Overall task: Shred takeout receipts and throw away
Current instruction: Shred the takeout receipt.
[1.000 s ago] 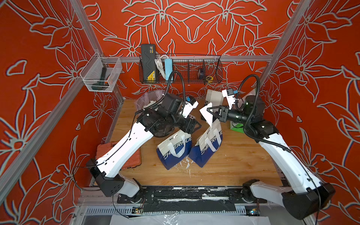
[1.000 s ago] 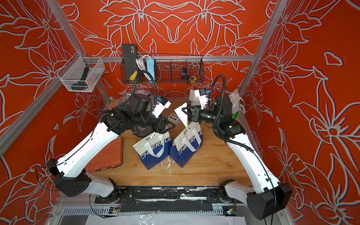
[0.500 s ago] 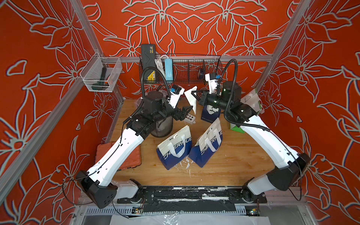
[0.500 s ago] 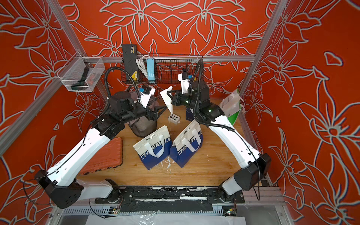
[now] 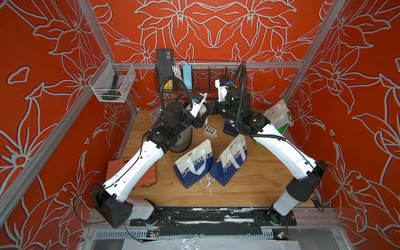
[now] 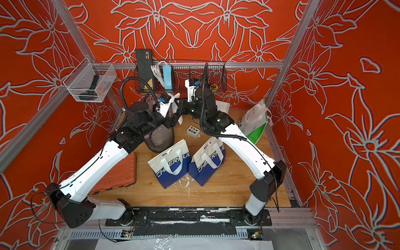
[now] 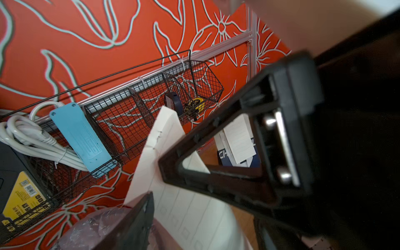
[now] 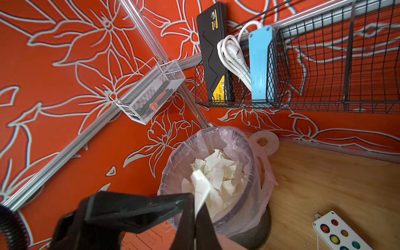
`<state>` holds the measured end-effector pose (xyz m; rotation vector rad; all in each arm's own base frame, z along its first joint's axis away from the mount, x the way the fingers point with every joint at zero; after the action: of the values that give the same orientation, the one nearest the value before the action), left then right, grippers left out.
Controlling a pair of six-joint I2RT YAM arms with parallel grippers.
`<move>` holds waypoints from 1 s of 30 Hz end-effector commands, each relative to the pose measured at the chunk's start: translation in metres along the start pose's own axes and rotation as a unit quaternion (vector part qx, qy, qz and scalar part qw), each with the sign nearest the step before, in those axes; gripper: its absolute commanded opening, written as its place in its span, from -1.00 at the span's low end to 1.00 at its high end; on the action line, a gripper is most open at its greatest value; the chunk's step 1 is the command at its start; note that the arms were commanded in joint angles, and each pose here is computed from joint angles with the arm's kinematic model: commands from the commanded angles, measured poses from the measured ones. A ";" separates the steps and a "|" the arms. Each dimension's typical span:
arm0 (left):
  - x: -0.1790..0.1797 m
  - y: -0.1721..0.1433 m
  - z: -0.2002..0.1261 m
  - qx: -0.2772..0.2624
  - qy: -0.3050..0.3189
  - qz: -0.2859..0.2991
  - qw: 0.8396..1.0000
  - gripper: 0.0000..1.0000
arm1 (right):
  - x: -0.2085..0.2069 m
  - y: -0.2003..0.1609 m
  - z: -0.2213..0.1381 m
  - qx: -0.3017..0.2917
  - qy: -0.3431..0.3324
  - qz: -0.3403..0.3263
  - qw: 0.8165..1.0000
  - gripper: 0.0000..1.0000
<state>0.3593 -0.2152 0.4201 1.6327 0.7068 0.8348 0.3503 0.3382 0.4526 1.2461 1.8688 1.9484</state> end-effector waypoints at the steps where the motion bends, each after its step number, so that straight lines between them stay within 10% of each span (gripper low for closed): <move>1: 0.009 0.004 0.005 -0.006 0.031 0.019 0.999 0.39 | 0.003 0.008 0.001 -0.017 -0.009 0.021 1.000 -1.00; 13: 0.015 0.019 -0.003 -0.034 0.051 0.012 0.998 -0.11 | -0.001 -0.004 0.002 -0.003 -0.024 0.022 0.999 -1.00; 20: 0.014 0.028 -0.012 -0.046 0.047 0.022 0.998 -0.98 | -0.003 -0.011 0.006 0.007 -0.025 0.015 1.000 -1.00; 30: 0.034 0.032 -0.024 -0.028 0.048 0.009 0.998 -1.00 | -0.010 -0.027 0.002 0.029 -0.028 -0.028 0.999 -1.00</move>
<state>0.3669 -0.2022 0.4162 1.6748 0.7467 0.8964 0.3466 0.3466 0.4412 1.2355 1.8827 1.9187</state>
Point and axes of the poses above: each gripper's point midway between its finger pads, its own z axis out along the fingers, its own x axis along the line the jaws close on, y = z × x, the point moved 3 cm from there along -z, back along the fingers, and after that the axes turned 4 degrees about -z, right-handed, at the moved point
